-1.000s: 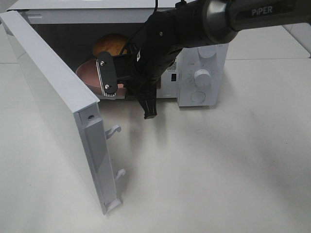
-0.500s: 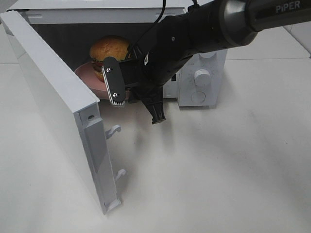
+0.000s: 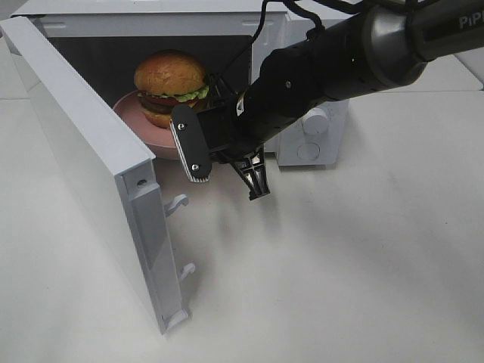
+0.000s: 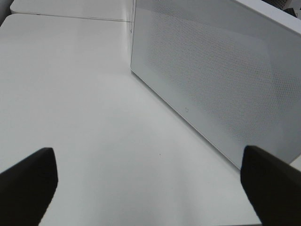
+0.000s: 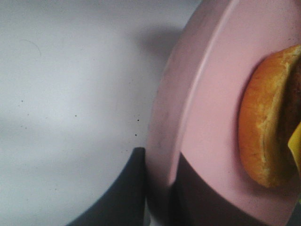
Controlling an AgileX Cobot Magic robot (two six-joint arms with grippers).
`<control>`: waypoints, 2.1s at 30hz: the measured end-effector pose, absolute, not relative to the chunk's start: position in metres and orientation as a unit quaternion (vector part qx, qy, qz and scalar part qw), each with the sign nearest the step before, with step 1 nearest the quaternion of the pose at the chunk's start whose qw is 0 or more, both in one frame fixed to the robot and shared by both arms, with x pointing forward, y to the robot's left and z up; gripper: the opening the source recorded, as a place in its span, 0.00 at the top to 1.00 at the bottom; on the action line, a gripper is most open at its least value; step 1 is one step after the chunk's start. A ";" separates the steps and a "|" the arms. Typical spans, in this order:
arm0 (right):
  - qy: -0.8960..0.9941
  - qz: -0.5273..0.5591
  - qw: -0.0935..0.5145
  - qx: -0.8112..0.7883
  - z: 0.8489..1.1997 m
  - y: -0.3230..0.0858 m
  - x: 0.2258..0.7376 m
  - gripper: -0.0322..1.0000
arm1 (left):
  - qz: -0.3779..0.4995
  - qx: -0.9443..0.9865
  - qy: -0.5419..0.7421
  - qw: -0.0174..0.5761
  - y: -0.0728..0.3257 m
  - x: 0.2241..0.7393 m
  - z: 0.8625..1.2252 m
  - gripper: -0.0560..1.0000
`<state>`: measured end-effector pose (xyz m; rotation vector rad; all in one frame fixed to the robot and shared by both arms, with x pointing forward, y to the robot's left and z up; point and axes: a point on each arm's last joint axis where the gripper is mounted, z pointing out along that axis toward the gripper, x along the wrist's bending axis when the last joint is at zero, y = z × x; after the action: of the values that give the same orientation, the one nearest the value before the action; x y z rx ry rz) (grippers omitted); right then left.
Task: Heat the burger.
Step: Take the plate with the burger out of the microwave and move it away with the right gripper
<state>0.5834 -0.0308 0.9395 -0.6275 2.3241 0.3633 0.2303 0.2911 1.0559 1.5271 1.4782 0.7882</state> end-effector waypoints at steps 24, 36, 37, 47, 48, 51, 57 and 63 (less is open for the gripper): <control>0.859 0.114 0.385 -0.317 0.955 -0.059 0.548 0.86 | 0.315 0.610 0.591 0.424 0.291 0.230 1.056 0.02; 0.860 0.123 0.387 -0.309 0.966 -0.074 0.523 0.86 | 0.315 0.610 0.591 0.424 0.291 0.230 1.056 0.02; 0.860 0.123 0.387 -0.309 0.966 -0.074 0.523 0.86 | 0.315 0.610 0.591 0.424 0.291 0.230 1.056 0.02; 0.868 0.129 0.381 -0.290 0.972 -0.088 0.505 0.86 | 0.315 0.610 0.591 0.424 0.291 0.230 1.056 0.02; 0.871 0.128 0.378 -0.287 0.973 -0.093 0.499 0.86 | 0.315 0.610 0.591 0.424 0.291 0.230 1.056 0.02; 0.875 0.127 0.374 -0.278 0.978 -0.102 0.490 0.86 | 0.315 0.610 0.591 0.424 0.291 0.230 1.056 0.02; 0.878 0.122 0.372 -0.276 0.984 -0.110 0.480 0.86 | 0.315 0.610 0.591 0.424 0.291 0.230 1.056 0.02; 0.888 0.106 0.358 -0.268 0.995 -0.131 0.459 0.86 | 0.315 0.610 0.591 0.424 0.291 0.230 1.056 0.02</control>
<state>0.4591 -0.1306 0.9946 -0.6904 2.2912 0.2737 0.2303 0.2911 1.0559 1.5271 1.4782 0.7882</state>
